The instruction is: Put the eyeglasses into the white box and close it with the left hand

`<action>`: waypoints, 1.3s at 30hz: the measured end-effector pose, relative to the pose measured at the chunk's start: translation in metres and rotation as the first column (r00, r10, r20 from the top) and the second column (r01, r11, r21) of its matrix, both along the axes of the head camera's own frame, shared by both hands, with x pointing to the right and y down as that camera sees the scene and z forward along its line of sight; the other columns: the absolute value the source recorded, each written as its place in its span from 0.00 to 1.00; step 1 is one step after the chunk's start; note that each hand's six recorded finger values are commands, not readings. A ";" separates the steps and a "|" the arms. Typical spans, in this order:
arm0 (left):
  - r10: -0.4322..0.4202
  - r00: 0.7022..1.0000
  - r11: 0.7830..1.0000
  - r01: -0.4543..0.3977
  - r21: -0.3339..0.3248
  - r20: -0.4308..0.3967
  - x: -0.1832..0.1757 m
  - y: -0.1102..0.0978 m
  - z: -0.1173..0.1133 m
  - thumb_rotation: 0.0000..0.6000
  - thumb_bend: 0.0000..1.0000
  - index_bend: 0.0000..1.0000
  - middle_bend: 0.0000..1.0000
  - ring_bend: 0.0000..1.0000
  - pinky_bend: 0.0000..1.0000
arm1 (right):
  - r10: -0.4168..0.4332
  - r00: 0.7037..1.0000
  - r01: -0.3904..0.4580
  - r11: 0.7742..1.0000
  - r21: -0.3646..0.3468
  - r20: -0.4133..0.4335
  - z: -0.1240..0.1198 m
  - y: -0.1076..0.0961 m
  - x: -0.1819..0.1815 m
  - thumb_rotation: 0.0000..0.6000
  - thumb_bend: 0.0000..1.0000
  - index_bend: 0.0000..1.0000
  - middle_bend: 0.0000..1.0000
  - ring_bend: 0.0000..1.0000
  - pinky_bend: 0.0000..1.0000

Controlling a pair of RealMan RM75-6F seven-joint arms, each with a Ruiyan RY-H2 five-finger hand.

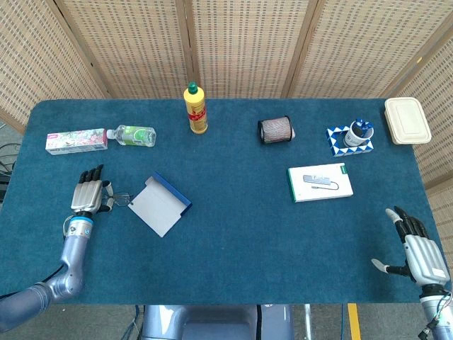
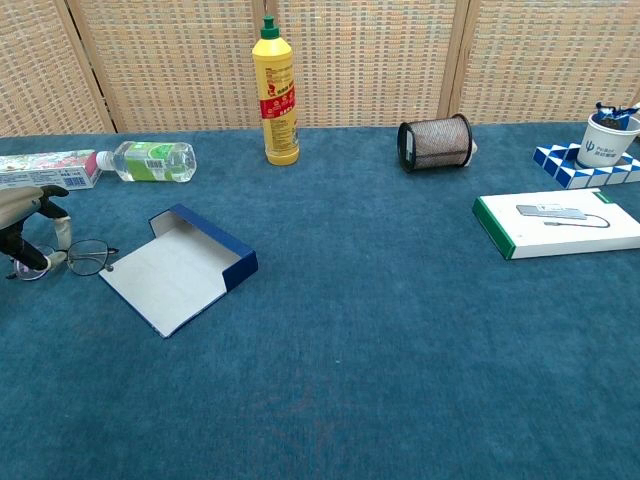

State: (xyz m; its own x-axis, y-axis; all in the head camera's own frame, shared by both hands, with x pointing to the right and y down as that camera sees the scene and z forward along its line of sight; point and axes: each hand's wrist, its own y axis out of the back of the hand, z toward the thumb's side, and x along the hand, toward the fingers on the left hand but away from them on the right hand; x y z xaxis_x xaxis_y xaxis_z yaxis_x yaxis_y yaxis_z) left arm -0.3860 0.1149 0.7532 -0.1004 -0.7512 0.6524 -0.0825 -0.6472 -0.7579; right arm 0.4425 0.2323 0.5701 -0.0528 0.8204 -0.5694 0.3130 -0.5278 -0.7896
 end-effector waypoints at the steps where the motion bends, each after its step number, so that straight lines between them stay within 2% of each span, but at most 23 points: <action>1: 0.000 1.000 1.000 0.000 0.001 0.001 0.000 0.000 0.000 1.00 0.45 0.57 0.00 0.00 0.00 | 0.000 1.000 0.000 1.000 0.000 0.000 0.000 0.000 0.000 1.00 0.00 0.00 0.00 0.00 0.00; 17: 0.013 1.000 1.000 -0.013 0.006 0.020 -0.006 0.000 -0.007 1.00 0.48 0.59 0.00 0.00 0.00 | 0.001 1.000 -0.001 1.000 -0.001 0.000 0.000 0.000 0.000 1.00 0.00 0.00 0.00 0.00 0.00; 27: 0.097 0.995 0.993 -0.095 0.064 -0.016 0.010 0.000 -0.032 1.00 0.48 0.61 0.00 0.00 0.00 | 0.003 1.000 -0.003 1.000 0.000 0.002 0.000 0.000 0.000 1.00 0.00 0.00 0.00 0.00 0.00; 33: 0.211 0.975 0.973 -0.202 0.114 -0.075 0.038 0.003 -0.055 1.00 0.47 0.62 0.00 0.00 0.00 | 0.005 1.000 -0.005 1.000 0.000 0.006 0.000 0.000 0.000 1.00 0.00 0.00 0.00 0.00 0.00; 39: 0.363 0.926 0.927 -0.348 0.138 -0.106 0.074 0.005 -0.068 1.00 0.47 0.63 0.00 0.00 0.00 | 0.008 1.000 -0.008 1.000 0.000 0.009 0.000 0.000 0.000 1.00 0.00 0.00 0.00 0.00 0.00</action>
